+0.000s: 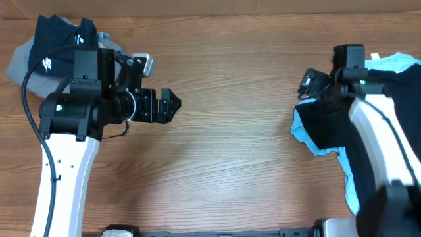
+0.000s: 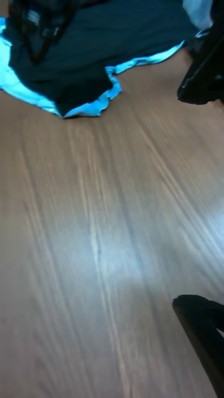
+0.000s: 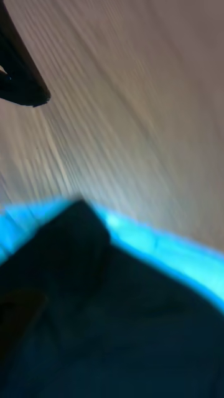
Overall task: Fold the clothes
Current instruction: 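Reach the right gripper to the black T-shirt's edge and grasp it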
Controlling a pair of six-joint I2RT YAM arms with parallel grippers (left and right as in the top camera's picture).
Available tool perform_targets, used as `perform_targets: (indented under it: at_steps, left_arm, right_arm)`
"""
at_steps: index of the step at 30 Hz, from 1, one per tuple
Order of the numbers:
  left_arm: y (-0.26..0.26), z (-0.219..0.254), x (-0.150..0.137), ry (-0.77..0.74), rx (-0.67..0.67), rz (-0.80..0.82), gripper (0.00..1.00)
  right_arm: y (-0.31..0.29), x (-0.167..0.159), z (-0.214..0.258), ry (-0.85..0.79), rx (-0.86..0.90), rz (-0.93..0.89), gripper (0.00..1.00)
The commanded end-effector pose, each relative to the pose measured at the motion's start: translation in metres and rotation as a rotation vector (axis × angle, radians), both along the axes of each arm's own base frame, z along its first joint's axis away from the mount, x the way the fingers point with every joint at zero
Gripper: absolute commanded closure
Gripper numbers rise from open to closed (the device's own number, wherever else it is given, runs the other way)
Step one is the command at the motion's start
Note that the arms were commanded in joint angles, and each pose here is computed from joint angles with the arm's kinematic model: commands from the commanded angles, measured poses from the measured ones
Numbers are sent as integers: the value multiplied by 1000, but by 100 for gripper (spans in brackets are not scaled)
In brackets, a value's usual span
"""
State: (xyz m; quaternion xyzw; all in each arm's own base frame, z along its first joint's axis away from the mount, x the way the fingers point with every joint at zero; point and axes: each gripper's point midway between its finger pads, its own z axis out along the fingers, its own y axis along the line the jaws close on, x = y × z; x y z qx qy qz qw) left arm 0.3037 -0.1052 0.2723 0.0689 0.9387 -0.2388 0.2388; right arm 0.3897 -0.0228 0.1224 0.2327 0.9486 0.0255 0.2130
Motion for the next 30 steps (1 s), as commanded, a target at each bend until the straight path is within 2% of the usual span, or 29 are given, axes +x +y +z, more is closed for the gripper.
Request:
perform_targets:
  at_steps: [1, 2, 7, 9, 10, 16, 17, 19, 20, 23, 28, 30]
  left_arm:
    - [-4, 10, 2, -8, -37, -8, 0]
    - [-4, 10, 2, -3, -42, -1, 0]
    - [-5, 10, 1, 10, -58, 16, 0]
    - [-5, 10, 2, 9, -57, 16, 0]
    - [-5, 11, 2, 7, -57, 16, 0]
    - [-5, 11, 2, 5, -58, 16, 0]
    - [-5, 11, 2, 5, -58, 16, 0]
    - [-5, 11, 3, 3, -58, 16, 0]
    - [-5, 11, 3, 1, -58, 16, 0]
    - [-5, 12, 5, -7, -59, 16, 0]
    - [-5, 12, 5, -8, -59, 16, 0]
    - [-5, 13, 5, -11, -59, 16, 0]
  right_arm:
    - [-24, 7, -27, 56, -24, -78, 7]
    - [-27, 9, -38, 78, -23, -86, 10]
    - [-27, 12, -75, 143, 5, -86, 34]
    - [-27, 13, -81, 150, 6, -87, 50]
    - [-27, 13, -83, 148, 6, -87, 53]
    - [-30, 14, -96, 154, -5, -96, 51]
    - [-31, 15, -100, 160, -10, -98, 47]
    - [-31, 14, -107, 172, -9, -97, 46]
    - [-31, 13, -110, 178, -7, -98, 47]
    - [-32, 12, -112, 187, -12, -99, 62]
    - [-33, 10, -113, 194, -15, -102, 64]
    - [-33, 10, -113, 197, -15, -102, 73]
